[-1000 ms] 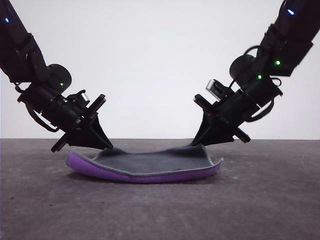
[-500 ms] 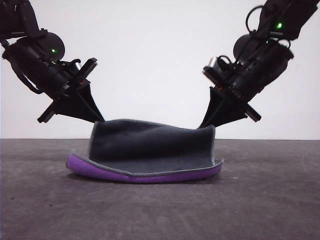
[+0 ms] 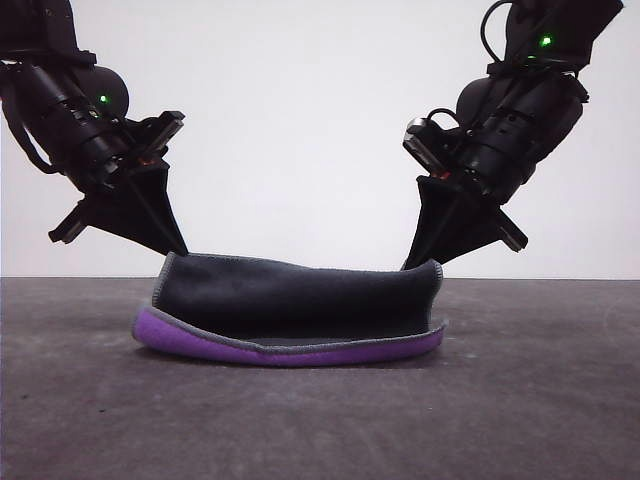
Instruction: Fold clothes
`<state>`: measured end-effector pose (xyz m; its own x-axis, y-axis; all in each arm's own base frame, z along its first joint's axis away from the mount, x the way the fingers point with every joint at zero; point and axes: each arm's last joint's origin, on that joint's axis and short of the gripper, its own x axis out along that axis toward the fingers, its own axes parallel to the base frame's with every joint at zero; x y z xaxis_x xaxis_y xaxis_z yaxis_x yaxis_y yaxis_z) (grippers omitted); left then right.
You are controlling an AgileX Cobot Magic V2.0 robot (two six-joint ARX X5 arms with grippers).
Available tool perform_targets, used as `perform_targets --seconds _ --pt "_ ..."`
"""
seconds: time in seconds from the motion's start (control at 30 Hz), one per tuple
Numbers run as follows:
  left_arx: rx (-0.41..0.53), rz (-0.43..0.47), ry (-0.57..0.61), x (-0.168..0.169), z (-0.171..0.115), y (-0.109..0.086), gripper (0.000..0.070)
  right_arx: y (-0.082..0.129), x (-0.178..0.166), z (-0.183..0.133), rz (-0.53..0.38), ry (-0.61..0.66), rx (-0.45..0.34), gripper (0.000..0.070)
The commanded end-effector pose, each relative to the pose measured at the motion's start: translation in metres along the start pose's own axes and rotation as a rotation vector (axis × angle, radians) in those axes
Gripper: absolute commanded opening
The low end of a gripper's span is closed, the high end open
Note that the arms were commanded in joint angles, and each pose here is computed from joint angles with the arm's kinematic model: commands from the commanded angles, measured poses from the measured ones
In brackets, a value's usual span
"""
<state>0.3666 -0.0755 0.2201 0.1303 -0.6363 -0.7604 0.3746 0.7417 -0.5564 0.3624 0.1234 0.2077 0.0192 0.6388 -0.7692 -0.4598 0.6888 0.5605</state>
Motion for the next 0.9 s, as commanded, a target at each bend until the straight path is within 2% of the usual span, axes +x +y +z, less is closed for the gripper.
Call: perform_targets --seconds 0.0,0.67,0.7,0.73,0.77,0.8,0.87 --pt "0.026 0.002 0.000 0.0009 0.0033 -0.0015 0.0002 0.0030 0.0034 0.0039 0.005 0.002 -0.033 0.0005" --pt "0.004 0.006 0.032 0.0010 -0.0001 -0.0018 0.0008 0.0045 0.0037 -0.0028 0.013 0.062 0.002 0.0014" --pt "0.004 0.006 0.032 0.0010 -0.0002 -0.0018 0.0043 0.0045 0.0037 -0.0027 0.012 0.062 0.001 0.0039" --pt "0.003 0.006 0.032 0.0010 -0.0002 -0.0018 0.0113 0.0045 0.0037 -0.0027 0.012 0.062 0.001 0.0106" --pt "0.003 0.006 0.032 0.0010 -0.0002 -0.0018 0.0200 0.0045 0.0037 -0.0027 0.012 0.062 0.001 0.0198" --pt "-0.001 0.006 0.033 0.0010 -0.0003 -0.0019 0.0309 0.0045 0.0037 -0.0028 0.012 0.062 0.002 0.0331" --pt "-0.001 0.006 0.033 0.0010 -0.0003 -0.0019 0.0455 0.0045 0.0037 -0.0027 0.012 0.062 0.002 0.0543"
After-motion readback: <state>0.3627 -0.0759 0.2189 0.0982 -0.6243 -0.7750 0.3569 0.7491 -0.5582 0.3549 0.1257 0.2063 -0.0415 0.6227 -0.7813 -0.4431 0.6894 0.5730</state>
